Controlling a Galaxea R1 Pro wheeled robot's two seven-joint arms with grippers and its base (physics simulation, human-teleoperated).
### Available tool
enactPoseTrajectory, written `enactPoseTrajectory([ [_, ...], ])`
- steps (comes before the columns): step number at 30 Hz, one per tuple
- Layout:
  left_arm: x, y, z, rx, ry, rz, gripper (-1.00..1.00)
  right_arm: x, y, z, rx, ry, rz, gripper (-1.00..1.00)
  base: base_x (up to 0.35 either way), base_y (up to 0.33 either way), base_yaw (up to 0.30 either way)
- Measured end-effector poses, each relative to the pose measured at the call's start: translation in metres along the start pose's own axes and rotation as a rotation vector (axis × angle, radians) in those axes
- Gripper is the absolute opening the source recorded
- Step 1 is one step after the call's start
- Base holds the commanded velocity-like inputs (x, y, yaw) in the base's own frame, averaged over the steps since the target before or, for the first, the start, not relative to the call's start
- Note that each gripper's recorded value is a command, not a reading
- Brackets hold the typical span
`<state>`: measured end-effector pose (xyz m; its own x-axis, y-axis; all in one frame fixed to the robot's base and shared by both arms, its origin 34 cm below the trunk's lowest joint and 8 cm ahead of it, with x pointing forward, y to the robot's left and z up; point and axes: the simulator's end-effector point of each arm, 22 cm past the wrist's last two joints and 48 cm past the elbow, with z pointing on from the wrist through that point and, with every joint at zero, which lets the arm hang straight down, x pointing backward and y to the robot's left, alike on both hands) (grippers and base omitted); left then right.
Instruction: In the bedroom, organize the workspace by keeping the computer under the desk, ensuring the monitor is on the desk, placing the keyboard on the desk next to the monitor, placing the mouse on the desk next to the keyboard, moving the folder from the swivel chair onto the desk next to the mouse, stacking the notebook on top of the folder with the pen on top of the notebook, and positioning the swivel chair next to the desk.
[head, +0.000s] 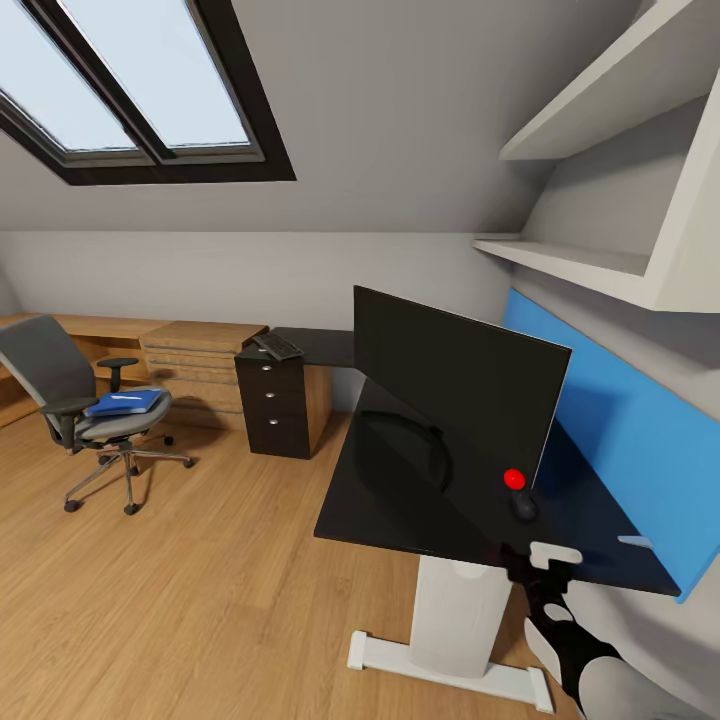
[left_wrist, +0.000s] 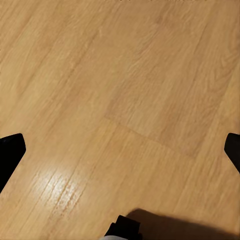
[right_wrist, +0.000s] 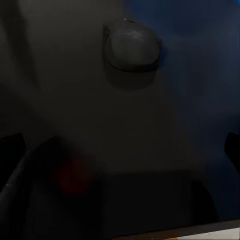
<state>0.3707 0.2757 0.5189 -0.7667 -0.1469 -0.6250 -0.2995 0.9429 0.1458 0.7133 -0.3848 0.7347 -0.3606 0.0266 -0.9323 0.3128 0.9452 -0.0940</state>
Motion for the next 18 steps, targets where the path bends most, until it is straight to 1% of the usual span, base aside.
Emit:
enactPoseTrajectory([
  [4, -0.003, -0.003, 0.0, 0.003, -0.005, -0.007, 1.0, 0.0, 0.004, 0.0, -0.003, 0.002, -0.008, 1.0, 0.0, 0.0, 0.0],
  [10, -0.004, -0.006, 0.0, 0.007, -0.008, -0.011, 1.0, -0.005, 0.011, -0.002, -0.009, -0.024, 0.0, 1.0, 0.0, 0.0, 0.0],
  [18, -0.004, -0.007, 0.0, 0.008, -0.008, -0.012, 1.0, -0.007, 0.012, -0.002, -0.011, -0.034, 0.003, 1.0, 0.0, 0.0, 0.0],
])
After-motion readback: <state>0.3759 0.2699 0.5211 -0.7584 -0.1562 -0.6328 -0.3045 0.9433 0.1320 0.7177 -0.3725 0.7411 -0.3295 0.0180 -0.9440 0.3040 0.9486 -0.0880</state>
